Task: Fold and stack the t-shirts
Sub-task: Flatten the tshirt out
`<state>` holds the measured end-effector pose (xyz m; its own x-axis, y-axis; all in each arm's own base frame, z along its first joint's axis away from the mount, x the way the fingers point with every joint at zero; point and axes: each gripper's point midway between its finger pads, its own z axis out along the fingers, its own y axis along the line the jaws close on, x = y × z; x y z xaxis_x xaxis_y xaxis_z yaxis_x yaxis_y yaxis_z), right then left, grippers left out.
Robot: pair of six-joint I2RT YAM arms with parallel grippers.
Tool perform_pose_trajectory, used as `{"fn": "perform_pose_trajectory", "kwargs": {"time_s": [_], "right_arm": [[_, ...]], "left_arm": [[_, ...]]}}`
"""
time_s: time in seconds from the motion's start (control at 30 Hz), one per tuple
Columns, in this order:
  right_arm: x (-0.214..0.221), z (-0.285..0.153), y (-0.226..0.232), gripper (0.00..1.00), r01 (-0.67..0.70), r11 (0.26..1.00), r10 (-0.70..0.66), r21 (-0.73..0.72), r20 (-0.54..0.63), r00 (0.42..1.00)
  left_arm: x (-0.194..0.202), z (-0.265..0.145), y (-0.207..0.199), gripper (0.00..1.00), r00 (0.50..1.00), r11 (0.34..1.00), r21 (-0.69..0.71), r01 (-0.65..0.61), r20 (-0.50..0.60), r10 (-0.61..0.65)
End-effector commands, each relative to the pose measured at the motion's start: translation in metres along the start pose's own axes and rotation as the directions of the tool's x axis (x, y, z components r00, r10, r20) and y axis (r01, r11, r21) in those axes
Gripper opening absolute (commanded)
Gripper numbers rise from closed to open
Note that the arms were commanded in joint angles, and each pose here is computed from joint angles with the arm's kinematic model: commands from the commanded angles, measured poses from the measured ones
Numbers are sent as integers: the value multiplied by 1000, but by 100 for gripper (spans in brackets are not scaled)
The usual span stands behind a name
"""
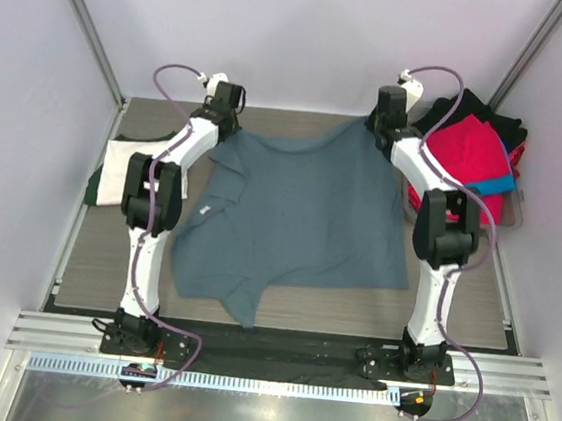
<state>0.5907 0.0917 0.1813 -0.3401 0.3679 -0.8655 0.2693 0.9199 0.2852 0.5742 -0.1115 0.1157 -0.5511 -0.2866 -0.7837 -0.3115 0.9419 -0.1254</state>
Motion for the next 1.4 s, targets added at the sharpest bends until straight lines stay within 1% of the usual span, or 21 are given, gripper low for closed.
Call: {"fn": "perform_pose_trajectory", "kwargs": {"time_s": [0.0, 0.03, 0.07, 0.1, 0.13, 0.2, 0.23, 0.33, 0.37, 0.43, 0.5, 0.53, 0.67, 0.7, 0.83, 0.93, 1.0, 1.1, 1.13, 1.23, 1.37], "right_arm": [[-88, 16, 43, 44, -78, 991, 96, -110, 172, 980], [-83, 23, 39, 69, -73, 993, 86, -94, 137, 987], [-72, 35, 38, 86, -64, 995, 72, -78, 107, 992], [-75, 31, 44, 88, -57, 994, 66, -93, 99, 993], [-72, 27, 43, 88, -47, 995, 55, -90, 83, 995], [-90, -2, 42, 88, -53, 994, 63, -96, 108, 992], [-66, -4, 30, 89, -38, 997, 43, -73, 65, 997], [-55, -47, 8, 98, -55, 997, 58, -60, 42, 997], [-55, -62, 4, 100, -75, 995, 78, -64, 43, 996], [-48, -97, -18, 100, -114, 993, 116, -31, 52, 992], [-20, -115, -42, 100, -155, 988, 155, 3, 9, 988], [-35, -141, -42, 100, -165, 985, 167, -41, 41, 985], [-11, -184, -61, 89, -202, 977, 204, -66, 17, 979], [12, -188, -73, 87, -206, 978, 205, -33, -26, 978], [45, -208, -92, 83, -201, 980, 200, -8, -85, 976], [71, -214, -106, 75, -182, 983, 181, 8, -124, 976], [88, -214, -110, 74, -168, 986, 166, 0, -151, 975], [113, -210, -102, 69, -153, 986, 135, -66, -225, 965], [121, -212, -94, 64, -157, 981, 123, -112, -261, 958], [142, -208, -90, 61, -145, 981, 99, -125, -317, 943], [161, -208, -89, 61, -112, 989, 71, -98, -354, 932]], "left_arm": [[-83, 11, -14, 35, 980, 996, 64, 62, 185, -73], [-114, 3, -24, 59, 967, 991, 109, 81, 231, -104], [-97, 17, -14, 68, 983, 995, 66, 78, 163, -87], [-105, 12, -11, 87, 980, 994, 46, 99, 169, -105], [-108, 6, -14, 88, 982, 995, 53, 89, 163, -97], [-115, -18, -12, 99, 982, 994, 69, 83, 167, -93], [-117, -28, -10, 99, 980, 993, 72, 89, 170, -100], [-106, -63, 7, 100, 980, 990, 74, 118, 150, -128], [-86, -66, 19, 99, 983, 990, 47, 129, 122, -134], [-94, -103, 36, 100, 955, 968, 49, 245, 159, -250], [-77, -130, 50, 99, 951, 958, 92, 271, 132, -281], [-74, -139, 52, 100, 948, 953, 113, 279, 128, -293], [-34, -182, 65, 100, 940, 929, 165, 331, 32, -341], [-8, -183, 72, 100, 942, 932, 142, 334, -21, -334], [27, -221, 95, 100, 939, 926, 157, 344, -43, -341], [49, -225, 110, 99, 957, 946, 147, 289, -34, -287], [42, -229, 108, 95, 969, 951, 195, 242, 7, -248], [39, -222, 98, 91, 975, 950, 226, 217, -3, -222], [39, -217, 95, 90, 978, 952, 227, 207, -11, -210], [40, -190, 82, 86, 982, 961, 204, 186, -65, -177], [40, -151, 59, 80, 977, 962, 199, 188, -140, -162]]}}
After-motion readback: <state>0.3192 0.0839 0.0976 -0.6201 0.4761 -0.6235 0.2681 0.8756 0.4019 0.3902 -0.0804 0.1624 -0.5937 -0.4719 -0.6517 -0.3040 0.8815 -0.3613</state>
